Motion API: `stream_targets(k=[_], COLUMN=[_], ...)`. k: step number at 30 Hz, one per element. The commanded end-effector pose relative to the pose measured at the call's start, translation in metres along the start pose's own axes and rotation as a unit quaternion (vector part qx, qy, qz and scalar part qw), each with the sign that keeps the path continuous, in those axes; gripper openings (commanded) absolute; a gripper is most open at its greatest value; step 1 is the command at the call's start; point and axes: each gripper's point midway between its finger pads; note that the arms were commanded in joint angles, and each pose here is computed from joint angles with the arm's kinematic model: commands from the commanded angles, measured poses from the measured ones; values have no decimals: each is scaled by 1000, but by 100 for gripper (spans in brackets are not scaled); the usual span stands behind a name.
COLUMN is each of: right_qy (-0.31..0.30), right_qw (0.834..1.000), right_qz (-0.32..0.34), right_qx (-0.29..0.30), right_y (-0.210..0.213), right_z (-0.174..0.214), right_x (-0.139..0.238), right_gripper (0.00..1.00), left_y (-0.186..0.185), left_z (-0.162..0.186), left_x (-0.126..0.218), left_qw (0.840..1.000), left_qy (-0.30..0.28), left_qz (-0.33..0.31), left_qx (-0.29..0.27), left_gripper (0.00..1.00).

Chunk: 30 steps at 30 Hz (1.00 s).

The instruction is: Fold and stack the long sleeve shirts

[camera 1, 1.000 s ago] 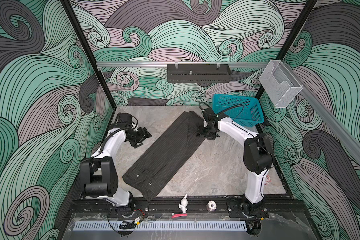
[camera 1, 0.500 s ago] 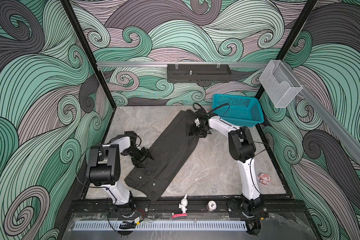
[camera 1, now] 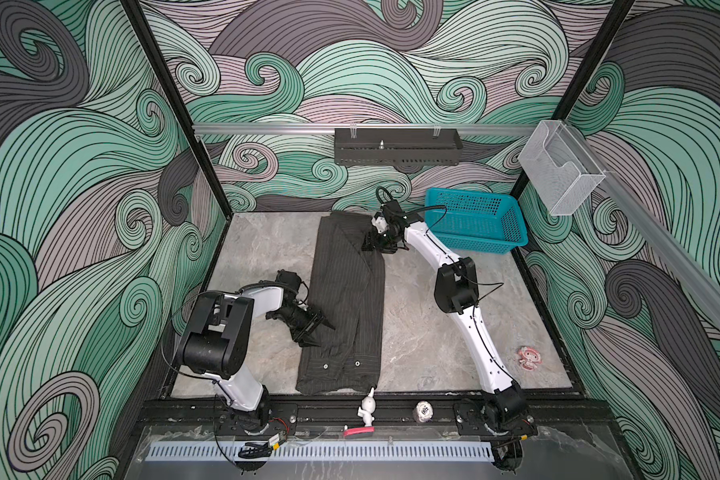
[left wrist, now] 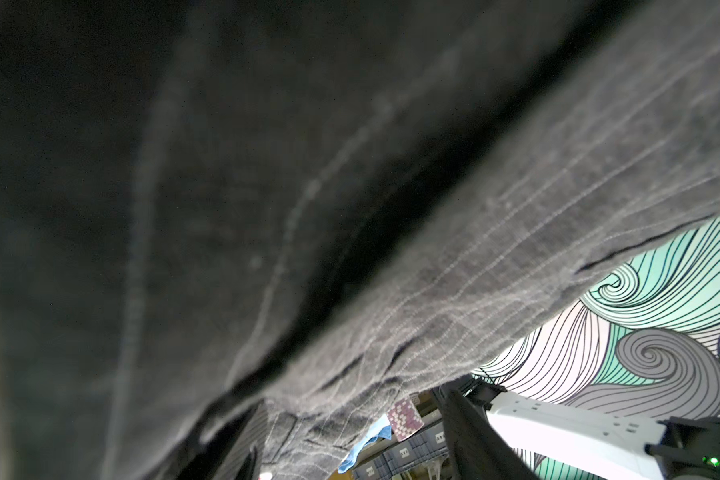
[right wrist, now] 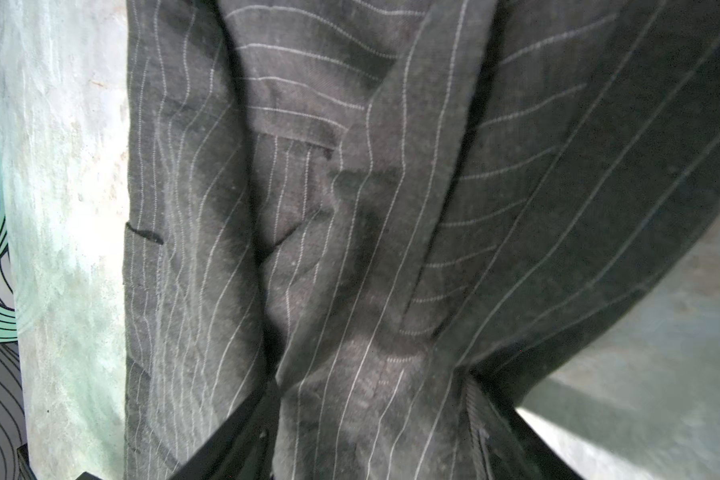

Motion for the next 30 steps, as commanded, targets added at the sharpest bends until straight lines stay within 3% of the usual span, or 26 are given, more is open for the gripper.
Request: stream_targets(k=[1, 6, 11, 19, 24, 30], right_qy=[-21, -47, -32, -2, 17, 44], right_qw=[1000, 996, 993, 987, 985, 983], right_qz=[22, 67, 68, 6, -15, -36], right_qx=[-7, -41, -94, -161, -172, -177], right_y=[2, 2, 10, 36, 52, 69], right_z=[-9, 8, 81, 242, 306, 354], right_x=[48, 128, 174, 167, 155, 137], right_gripper=[74, 79, 80, 78, 79, 80], left_y=[-22, -38, -5, 31, 57, 86], left_z=[-24, -5, 17, 46, 55, 62], left_x=[29, 90, 109, 81, 69, 44], left_qw=[994, 979, 973, 982, 978, 976], left_qy=[-93, -177, -206, -188, -209, -207], left_qz=[-9, -18, -56, -4, -18, -29], left_qx=[-50, -99, -92, -28, 17, 55], left_gripper=[72, 77, 79, 80, 80, 80])
Point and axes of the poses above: each gripper's point midway between its finger pads, its own x axis back along the fingers, its own y axis along the line the jaws close on, z = x × y, and after that the axes turned 2 degrees about -x, right-handed
